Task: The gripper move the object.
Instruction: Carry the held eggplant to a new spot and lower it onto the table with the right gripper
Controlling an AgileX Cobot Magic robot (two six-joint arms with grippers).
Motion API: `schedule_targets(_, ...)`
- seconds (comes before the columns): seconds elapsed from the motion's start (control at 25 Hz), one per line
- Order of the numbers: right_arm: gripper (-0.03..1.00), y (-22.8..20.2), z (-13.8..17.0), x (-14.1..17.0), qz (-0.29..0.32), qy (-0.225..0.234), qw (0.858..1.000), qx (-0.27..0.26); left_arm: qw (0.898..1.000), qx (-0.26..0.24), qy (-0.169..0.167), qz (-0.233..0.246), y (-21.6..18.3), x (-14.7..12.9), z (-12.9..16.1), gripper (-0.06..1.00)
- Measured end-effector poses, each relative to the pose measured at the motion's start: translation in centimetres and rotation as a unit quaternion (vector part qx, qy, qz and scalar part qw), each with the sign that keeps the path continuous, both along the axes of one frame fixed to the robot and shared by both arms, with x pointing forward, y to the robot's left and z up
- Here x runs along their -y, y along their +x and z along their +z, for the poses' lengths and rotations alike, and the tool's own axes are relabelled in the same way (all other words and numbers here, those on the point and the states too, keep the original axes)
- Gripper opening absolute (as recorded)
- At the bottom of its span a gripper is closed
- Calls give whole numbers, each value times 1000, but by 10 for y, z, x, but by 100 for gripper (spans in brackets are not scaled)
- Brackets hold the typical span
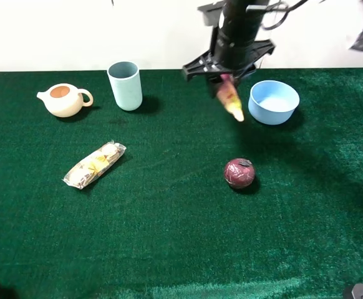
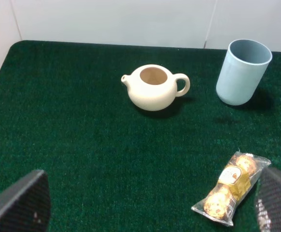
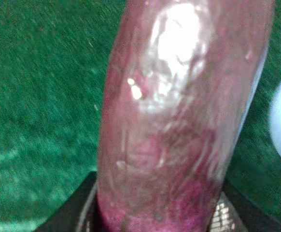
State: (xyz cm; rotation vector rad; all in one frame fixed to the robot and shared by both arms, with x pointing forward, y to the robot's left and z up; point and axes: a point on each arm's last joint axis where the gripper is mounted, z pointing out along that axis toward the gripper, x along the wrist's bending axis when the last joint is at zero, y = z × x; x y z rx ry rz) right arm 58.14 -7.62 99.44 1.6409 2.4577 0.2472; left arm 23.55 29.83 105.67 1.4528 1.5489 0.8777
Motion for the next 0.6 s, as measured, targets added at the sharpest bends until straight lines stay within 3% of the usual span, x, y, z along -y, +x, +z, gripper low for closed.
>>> schedule_targets(0.28,32,-3,31,41,-16,-26,999,-13,1000,0,0,0,0,0,0,84)
schedule_targets(0.6,32,-4,41,118,-88,-35,995,-19,1000,0,0,0,0,0,0,84)
